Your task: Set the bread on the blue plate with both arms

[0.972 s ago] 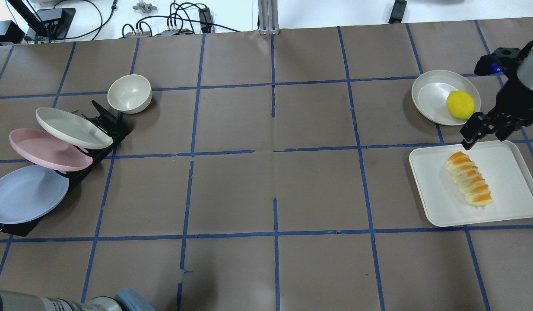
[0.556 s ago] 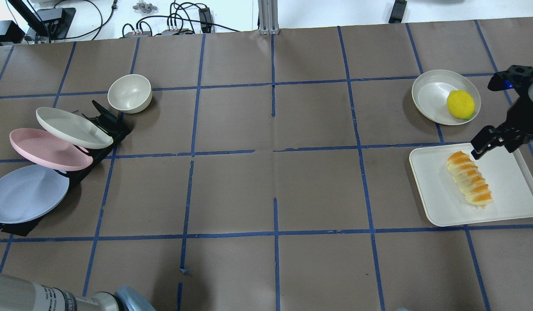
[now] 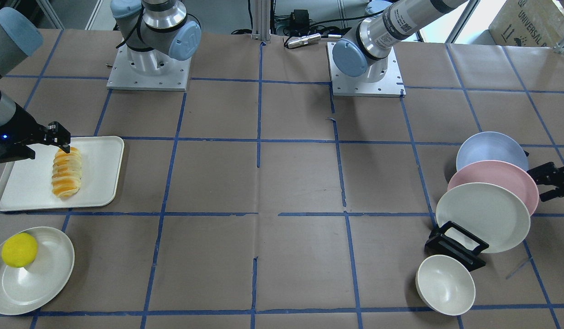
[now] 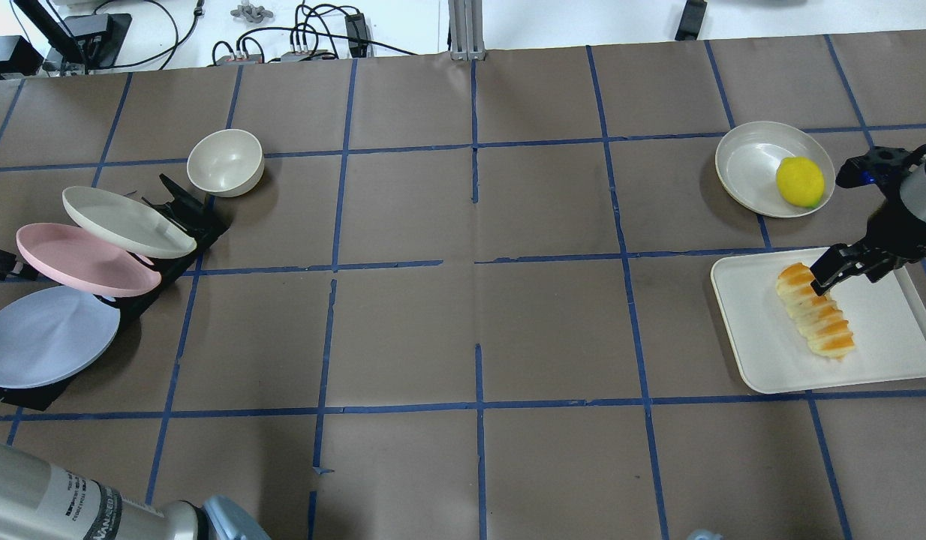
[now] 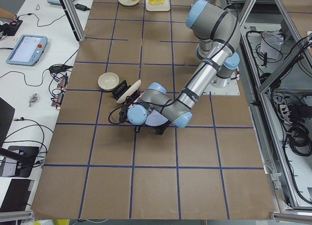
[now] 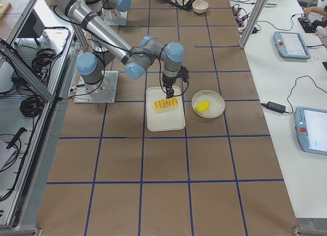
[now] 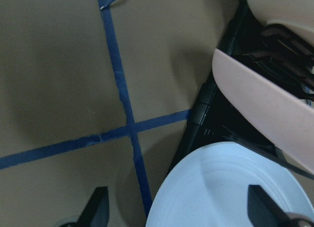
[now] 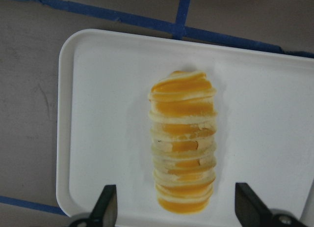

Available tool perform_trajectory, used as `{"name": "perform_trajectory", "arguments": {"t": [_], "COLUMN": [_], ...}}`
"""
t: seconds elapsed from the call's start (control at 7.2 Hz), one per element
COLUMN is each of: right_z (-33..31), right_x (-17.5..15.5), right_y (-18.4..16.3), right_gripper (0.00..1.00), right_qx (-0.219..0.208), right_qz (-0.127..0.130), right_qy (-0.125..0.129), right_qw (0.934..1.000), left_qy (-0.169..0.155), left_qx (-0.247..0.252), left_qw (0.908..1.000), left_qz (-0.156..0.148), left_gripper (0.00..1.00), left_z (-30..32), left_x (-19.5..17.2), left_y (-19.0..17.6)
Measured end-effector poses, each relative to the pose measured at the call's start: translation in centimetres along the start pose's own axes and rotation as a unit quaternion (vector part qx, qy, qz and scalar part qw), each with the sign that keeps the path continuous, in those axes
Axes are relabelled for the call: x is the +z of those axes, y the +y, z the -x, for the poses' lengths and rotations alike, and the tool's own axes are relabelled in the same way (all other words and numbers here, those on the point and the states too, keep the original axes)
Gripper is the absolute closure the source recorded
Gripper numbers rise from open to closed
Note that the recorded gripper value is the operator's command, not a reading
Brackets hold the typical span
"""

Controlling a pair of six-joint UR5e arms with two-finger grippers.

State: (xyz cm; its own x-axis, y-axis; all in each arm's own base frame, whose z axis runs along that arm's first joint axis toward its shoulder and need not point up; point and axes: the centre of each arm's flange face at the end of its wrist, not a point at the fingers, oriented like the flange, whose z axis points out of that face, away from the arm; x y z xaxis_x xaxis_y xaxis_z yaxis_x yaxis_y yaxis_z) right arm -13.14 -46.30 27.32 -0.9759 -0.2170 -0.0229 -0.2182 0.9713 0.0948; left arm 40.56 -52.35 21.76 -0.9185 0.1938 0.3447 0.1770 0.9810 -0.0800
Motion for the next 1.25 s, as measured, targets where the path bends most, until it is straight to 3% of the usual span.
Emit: {"name": "perform_trajectory", "arguments": {"t": [0.83, 0.97, 1.11, 1.25], "right_z": [-1.4, -1.3, -1.0, -0.9], "right_x": [4.8, 5.4, 6.0, 6.6], "right_y": [-1.8, -1.8, -1.7, -1.7], "right_gripper": [0.14, 0.14, 0.14, 0.14], "right_qx": [-0.035, -0.035, -0.035, -0.035], "right_qz": [0.001, 0.001, -0.003, -0.008], "right_qy": [0.000, -0.003, -0.004, -0.003], "right_qw": [0.9994, 0.9994, 0.9994, 0.9993], "left_qy": [0.009, 0.007, 0.007, 0.008], "left_qx": [-0.018, -0.020, -0.023, -0.026], "left_qw": [0.9997, 0.9997, 0.9996, 0.9995], "left_qz": [0.015, 0.014, 0.013, 0.013], "left_gripper": [0.00, 0.13, 0.51, 0.66], "left_z": [1.4, 1.6, 1.7, 1.8], "left_x": [1.3, 1.1, 1.1, 1.2], "left_y": [2.4, 2.8, 2.9, 3.0]}}
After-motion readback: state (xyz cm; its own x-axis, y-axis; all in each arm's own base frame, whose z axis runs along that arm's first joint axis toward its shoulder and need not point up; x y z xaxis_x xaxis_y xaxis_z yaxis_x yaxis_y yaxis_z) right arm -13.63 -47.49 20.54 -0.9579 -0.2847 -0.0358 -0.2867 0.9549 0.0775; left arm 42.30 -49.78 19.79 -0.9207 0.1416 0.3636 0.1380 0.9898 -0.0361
